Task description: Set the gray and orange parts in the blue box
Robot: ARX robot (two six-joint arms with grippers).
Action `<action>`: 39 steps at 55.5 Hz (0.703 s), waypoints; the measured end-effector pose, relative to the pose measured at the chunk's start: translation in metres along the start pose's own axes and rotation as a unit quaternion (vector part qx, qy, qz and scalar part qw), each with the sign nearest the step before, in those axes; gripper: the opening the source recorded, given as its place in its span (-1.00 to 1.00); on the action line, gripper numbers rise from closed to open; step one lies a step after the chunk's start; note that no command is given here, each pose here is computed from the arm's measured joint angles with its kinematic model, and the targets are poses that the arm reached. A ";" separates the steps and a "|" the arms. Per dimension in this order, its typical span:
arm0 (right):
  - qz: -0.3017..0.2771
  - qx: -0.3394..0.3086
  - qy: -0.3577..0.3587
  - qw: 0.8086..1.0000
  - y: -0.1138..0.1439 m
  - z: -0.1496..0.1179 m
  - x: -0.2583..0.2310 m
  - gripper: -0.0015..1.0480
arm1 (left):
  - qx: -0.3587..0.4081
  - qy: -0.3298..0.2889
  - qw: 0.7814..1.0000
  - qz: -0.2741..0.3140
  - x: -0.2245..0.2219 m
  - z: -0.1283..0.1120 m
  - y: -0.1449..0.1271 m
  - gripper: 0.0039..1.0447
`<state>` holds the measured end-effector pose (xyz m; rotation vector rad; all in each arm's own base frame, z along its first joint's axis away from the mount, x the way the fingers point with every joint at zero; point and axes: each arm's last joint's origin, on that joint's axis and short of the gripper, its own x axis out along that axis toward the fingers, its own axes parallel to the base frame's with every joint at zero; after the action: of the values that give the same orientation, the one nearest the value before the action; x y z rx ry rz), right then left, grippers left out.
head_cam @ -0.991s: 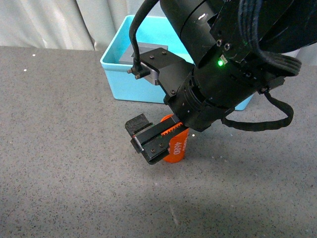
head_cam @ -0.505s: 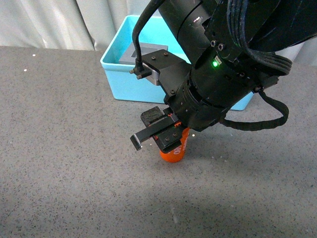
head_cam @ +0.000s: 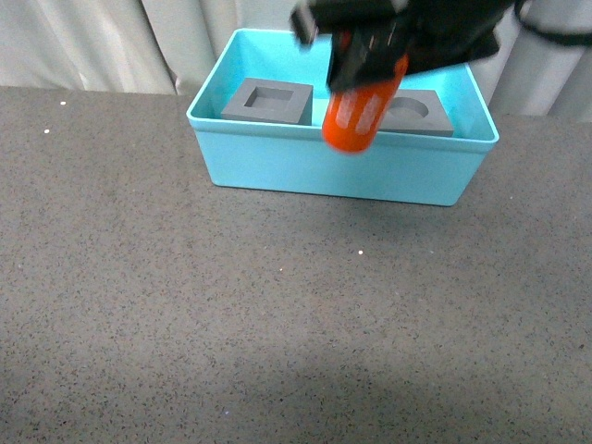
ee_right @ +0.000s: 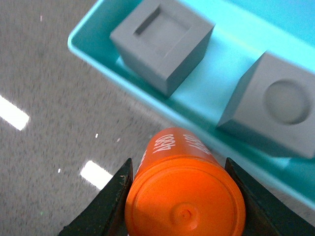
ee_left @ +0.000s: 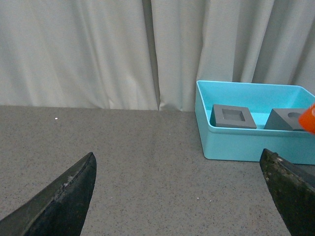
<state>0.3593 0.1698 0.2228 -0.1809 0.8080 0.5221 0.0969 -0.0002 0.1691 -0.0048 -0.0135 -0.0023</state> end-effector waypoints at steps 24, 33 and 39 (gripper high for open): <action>-0.012 0.020 -0.001 1.000 -0.044 0.055 0.064 -0.14 | 0.000 0.000 1.000 0.000 0.000 0.000 0.000 0.88; 0.003 0.024 0.028 0.999 -0.046 0.054 0.098 -0.14 | 0.000 0.000 1.000 0.000 0.000 0.000 0.000 0.88; 0.005 0.025 0.040 0.999 -0.046 0.051 0.109 -0.14 | 0.000 0.000 1.000 0.000 0.000 0.000 0.000 0.88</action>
<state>0.4777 0.1892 0.1766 -0.1519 0.8993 0.5062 0.0969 -0.0002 0.1691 -0.0044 -0.0135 -0.0023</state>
